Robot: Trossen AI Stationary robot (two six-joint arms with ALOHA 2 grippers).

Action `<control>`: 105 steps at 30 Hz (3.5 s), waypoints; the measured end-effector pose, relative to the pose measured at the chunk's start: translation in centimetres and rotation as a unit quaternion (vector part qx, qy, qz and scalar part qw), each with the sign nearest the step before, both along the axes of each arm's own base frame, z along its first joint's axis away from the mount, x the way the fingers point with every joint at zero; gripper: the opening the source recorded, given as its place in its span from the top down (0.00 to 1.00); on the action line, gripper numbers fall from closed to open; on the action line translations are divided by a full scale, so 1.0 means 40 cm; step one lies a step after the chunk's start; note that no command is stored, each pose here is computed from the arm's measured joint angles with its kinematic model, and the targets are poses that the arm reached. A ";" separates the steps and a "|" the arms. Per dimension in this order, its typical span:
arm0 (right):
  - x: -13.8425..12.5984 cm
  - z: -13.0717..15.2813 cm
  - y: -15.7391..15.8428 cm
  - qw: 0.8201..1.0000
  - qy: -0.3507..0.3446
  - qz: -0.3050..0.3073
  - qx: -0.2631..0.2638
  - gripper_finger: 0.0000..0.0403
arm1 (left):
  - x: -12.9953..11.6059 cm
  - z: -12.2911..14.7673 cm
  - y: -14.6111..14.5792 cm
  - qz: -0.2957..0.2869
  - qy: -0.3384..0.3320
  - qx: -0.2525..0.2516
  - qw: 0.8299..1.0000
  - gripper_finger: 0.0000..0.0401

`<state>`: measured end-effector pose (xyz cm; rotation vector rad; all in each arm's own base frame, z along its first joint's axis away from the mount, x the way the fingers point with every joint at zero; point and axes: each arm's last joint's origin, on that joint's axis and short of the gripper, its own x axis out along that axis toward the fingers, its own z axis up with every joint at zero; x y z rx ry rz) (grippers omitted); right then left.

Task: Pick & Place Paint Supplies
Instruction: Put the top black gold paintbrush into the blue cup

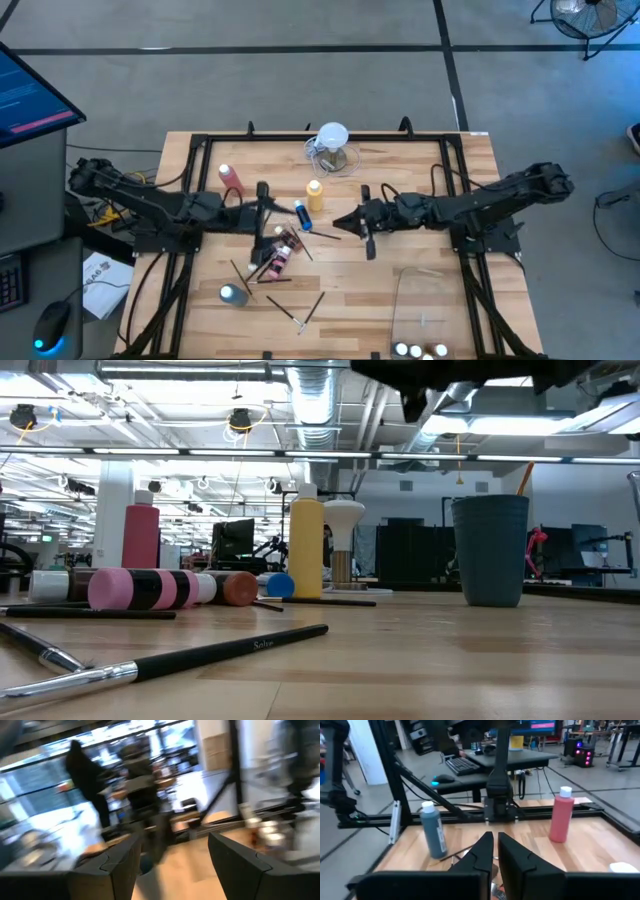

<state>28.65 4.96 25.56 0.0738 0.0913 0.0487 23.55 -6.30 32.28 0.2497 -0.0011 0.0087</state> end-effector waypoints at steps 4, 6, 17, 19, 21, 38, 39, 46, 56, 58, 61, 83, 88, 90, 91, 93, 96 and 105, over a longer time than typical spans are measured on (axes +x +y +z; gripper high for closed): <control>0.020 0.000 0.000 1.000 0.005 0.000 -0.011 0.96 | 0.010 -0.012 0.045 0.048 0.023 -0.030 0.998 0.45; 0.029 -0.010 -0.004 1.000 0.018 -0.002 -0.025 0.96 | 0.011 -0.022 0.065 0.066 0.042 -0.046 0.996 0.45; 0.071 -0.040 -0.054 0.992 0.096 -0.029 -0.075 0.96 | -0.027 -0.058 0.101 0.081 0.147 -0.134 0.977 0.45; 0.071 -0.044 -0.064 0.992 0.102 -0.035 -0.071 0.96 | -0.029 -0.064 0.097 0.056 0.165 -0.138 0.975 0.45; 0.070 -0.047 -0.072 0.991 0.108 -0.040 -0.071 0.96 | -0.036 -0.074 0.097 0.038 0.192 -0.139 0.971 0.45; 0.071 -0.046 -0.080 0.991 0.106 -0.046 -0.068 0.96 | -0.028 -0.135 0.113 0.060 0.291 -0.175 0.939 0.45; 0.071 -0.046 -0.077 0.991 0.106 -0.045 -0.065 0.96 | -0.022 -0.133 0.110 0.054 0.285 -0.176 0.941 0.45; 0.068 -0.049 -0.059 0.991 0.113 -0.034 -0.058 0.96 | -0.002 -0.138 0.089 0.015 0.279 -0.182 0.943 0.45; 0.068 -0.050 -0.056 0.991 0.114 -0.032 -0.059 0.96 | 0.004 -0.143 0.088 0.029 0.277 -0.198 0.940 0.45; 0.068 -0.050 -0.056 0.991 0.114 -0.032 -0.059 0.96 | 0.008 -0.145 0.088 0.030 0.276 -0.199 0.940 0.45; 0.068 -0.050 -0.056 0.991 0.114 -0.032 -0.059 0.96 | 0.008 -0.152 0.090 0.038 0.287 -0.203 0.935 0.45; 0.068 -0.051 -0.056 0.991 0.116 -0.032 -0.059 0.97 | 0.091 -0.353 0.082 0.051 0.467 -0.208 0.858 0.57; 0.068 -0.051 -0.056 0.991 0.116 -0.032 -0.059 0.97 | 0.104 -0.389 0.062 0.036 0.489 -0.190 0.851 0.59; 0.068 -0.051 -0.056 0.991 0.117 -0.032 -0.059 0.97 | 0.106 -0.401 0.055 0.031 0.497 -0.181 0.848 0.60; 0.068 -0.051 -0.056 0.991 0.117 -0.032 -0.059 0.97 | 0.107 -0.406 0.051 0.031 0.499 -0.176 0.848 0.60; 0.067 -0.052 -0.056 0.991 0.117 -0.032 -0.059 0.97 | 0.108 -0.412 0.042 0.031 0.500 -0.167 0.849 0.61; 0.067 -0.052 -0.056 0.991 0.118 -0.032 -0.059 0.97 | 0.110 -0.419 0.030 0.024 0.503 -0.160 0.849 0.63; 0.068 -0.051 -0.058 0.991 0.116 -0.033 -0.059 0.97 | 0.116 -0.416 0.018 0.014 0.492 -0.163 0.855 0.69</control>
